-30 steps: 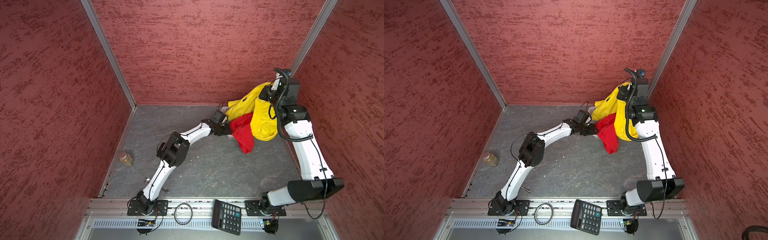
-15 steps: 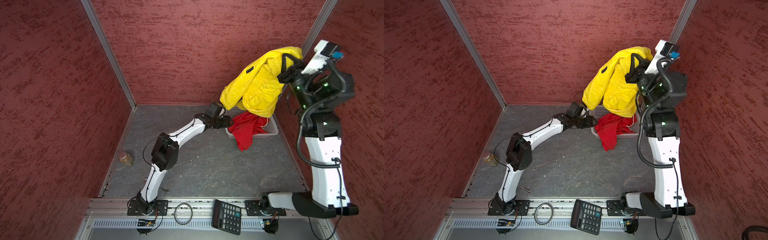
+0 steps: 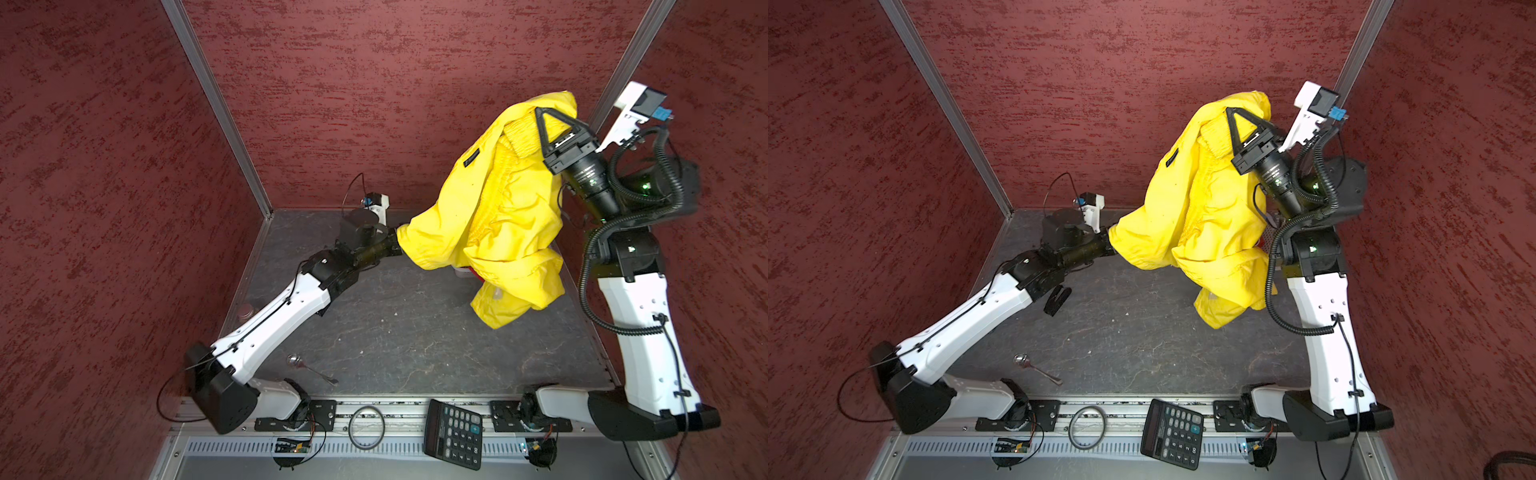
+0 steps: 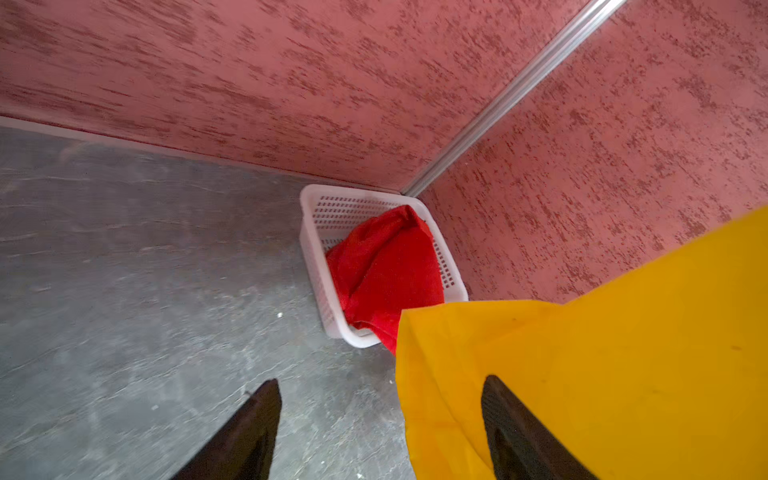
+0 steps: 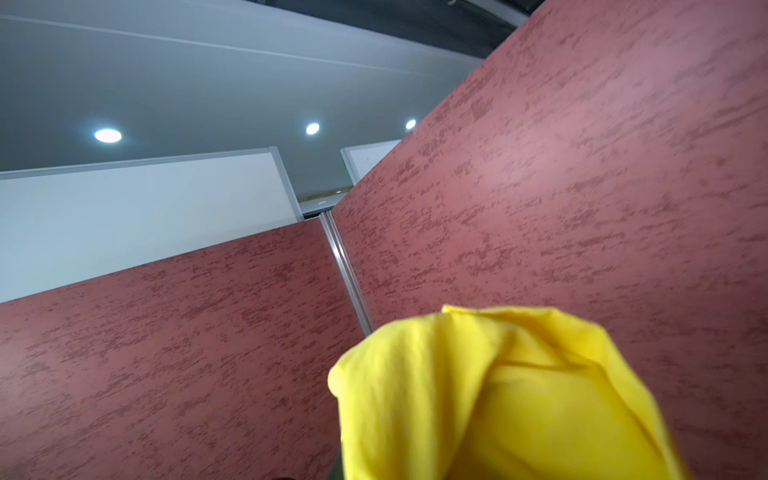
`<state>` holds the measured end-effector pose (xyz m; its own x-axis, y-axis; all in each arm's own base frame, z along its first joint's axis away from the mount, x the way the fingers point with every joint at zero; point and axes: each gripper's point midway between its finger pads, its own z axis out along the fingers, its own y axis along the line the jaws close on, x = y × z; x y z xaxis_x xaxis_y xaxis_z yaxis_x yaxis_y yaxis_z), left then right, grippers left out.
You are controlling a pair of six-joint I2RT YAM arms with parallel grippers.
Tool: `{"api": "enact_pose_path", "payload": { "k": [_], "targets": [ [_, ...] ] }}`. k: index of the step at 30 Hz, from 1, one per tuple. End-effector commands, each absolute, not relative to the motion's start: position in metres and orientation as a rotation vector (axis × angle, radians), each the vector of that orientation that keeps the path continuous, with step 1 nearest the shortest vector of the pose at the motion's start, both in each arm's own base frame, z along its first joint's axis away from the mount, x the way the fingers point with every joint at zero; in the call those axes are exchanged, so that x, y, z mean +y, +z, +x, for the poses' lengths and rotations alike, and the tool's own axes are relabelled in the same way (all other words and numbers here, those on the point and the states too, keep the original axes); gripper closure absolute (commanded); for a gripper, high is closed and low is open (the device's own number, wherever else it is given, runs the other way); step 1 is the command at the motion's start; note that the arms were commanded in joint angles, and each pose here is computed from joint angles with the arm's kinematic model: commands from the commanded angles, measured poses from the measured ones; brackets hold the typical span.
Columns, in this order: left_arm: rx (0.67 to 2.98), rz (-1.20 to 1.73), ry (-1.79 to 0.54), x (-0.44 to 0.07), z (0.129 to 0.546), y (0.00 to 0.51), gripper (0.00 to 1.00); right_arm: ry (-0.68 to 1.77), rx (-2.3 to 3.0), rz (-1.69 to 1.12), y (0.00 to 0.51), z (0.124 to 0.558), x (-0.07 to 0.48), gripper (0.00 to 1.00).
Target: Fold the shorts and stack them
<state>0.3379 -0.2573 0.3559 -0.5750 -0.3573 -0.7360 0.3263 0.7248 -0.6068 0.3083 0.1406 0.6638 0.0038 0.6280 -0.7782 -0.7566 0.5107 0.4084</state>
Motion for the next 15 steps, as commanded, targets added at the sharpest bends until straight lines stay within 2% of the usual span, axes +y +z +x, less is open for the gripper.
{"api": "enact_pose_path", "payload": {
  "k": [1,4,7,10,11,15],
  "targets": [
    [1.926,-0.148,-0.749,-0.201,0.323,0.368,0.18,1.197,1.155,-0.199,0.655,0.294,0.177,1.00],
    [1.839,-0.222,-0.662,-0.154,0.301,0.389,0.14,1.230,1.268,-0.220,0.616,0.304,0.221,1.00],
    [1.787,-0.273,-0.648,-0.128,0.286,0.399,0.13,1.220,1.410,-0.251,0.574,0.317,0.269,1.00],
    [1.785,-0.291,-0.662,-0.123,0.280,0.395,0.12,1.181,1.535,-0.327,0.549,0.326,0.310,0.99],
    [1.790,-0.288,-0.675,-0.125,0.281,0.394,0.11,1.165,1.558,-0.346,0.549,0.326,0.317,0.96],
    [1.816,-0.247,-0.734,-0.143,0.287,0.393,0.06,1.010,1.647,-0.309,0.531,0.346,0.311,0.92]
  ]
}}
